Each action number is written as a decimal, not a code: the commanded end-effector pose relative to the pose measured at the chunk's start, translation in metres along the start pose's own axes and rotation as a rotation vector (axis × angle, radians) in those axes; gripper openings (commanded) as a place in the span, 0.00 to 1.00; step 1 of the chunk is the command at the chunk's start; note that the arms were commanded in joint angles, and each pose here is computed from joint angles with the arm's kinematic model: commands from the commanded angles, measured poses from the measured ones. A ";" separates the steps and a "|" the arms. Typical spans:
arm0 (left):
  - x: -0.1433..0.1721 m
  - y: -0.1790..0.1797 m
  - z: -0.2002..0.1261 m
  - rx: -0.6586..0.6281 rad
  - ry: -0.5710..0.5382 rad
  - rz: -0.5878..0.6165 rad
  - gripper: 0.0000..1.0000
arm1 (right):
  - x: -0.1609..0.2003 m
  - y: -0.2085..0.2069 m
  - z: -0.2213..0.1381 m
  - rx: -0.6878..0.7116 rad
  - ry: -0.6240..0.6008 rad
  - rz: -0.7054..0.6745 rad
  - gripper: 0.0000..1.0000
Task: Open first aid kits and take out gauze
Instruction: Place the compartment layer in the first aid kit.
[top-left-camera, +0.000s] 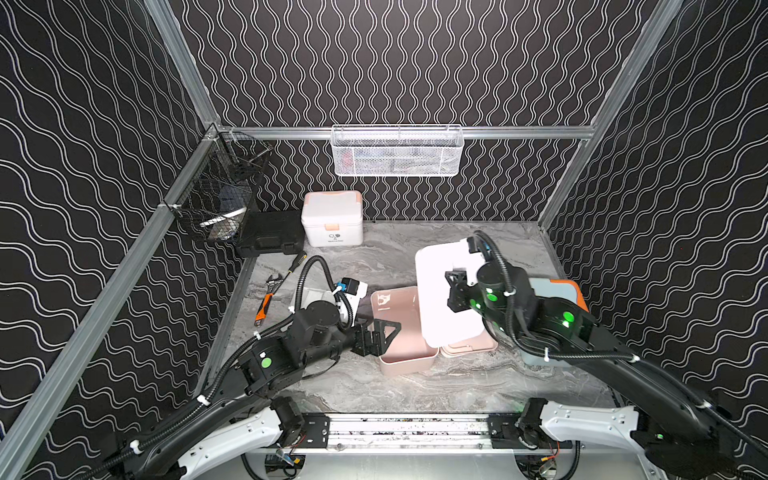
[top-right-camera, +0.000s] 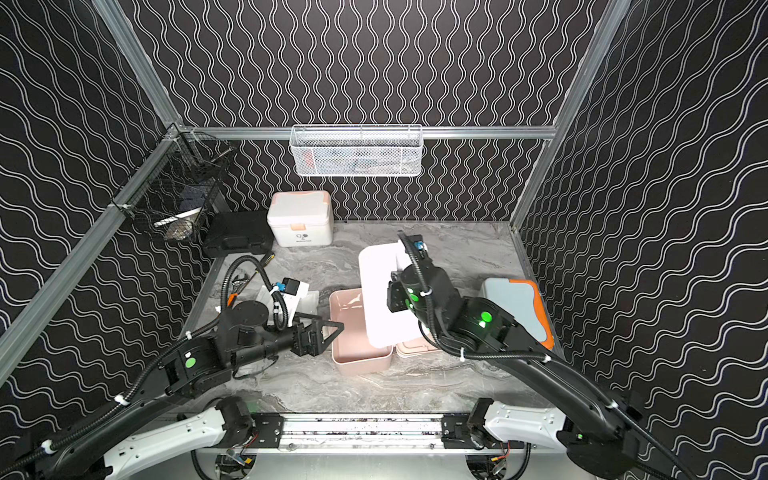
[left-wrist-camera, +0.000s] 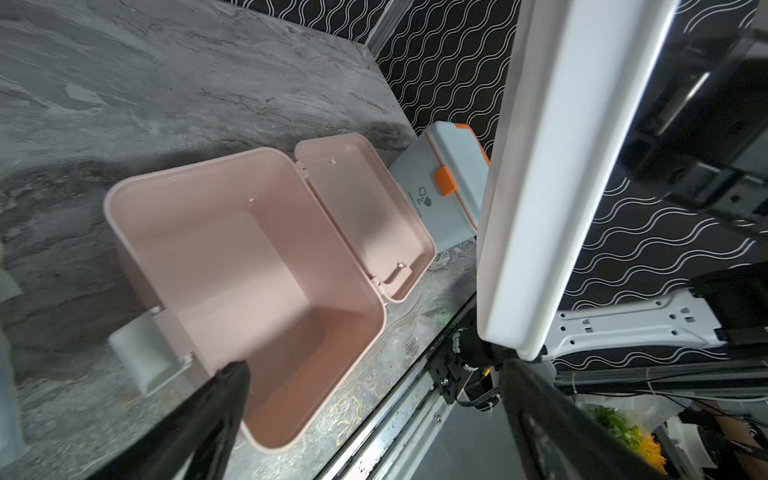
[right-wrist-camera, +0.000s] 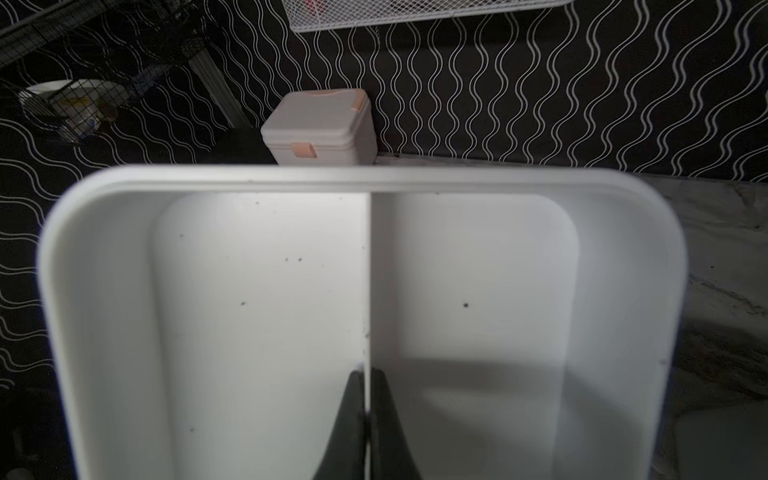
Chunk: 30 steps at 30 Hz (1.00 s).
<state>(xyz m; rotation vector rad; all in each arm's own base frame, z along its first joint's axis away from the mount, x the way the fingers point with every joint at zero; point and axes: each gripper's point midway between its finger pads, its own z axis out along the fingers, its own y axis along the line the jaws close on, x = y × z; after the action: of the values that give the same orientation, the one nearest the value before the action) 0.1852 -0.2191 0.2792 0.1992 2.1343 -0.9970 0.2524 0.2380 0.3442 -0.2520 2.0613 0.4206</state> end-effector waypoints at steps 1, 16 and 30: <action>0.009 0.022 -0.006 -0.088 -0.002 0.000 0.99 | 0.019 0.018 0.018 -0.041 0.114 0.017 0.00; 0.025 0.053 -0.022 -0.171 -0.033 -0.024 0.99 | 0.109 0.035 0.107 0.132 0.545 0.038 0.00; 0.026 0.052 -0.015 -0.166 -0.022 -0.028 0.99 | 0.155 0.030 0.142 0.241 0.671 0.052 0.00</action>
<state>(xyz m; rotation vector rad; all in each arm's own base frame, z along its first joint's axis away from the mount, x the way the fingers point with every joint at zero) 0.1777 -0.1774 0.2337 0.0941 2.2098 -0.8243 0.2782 0.3203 0.1542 -0.2485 2.7317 0.1105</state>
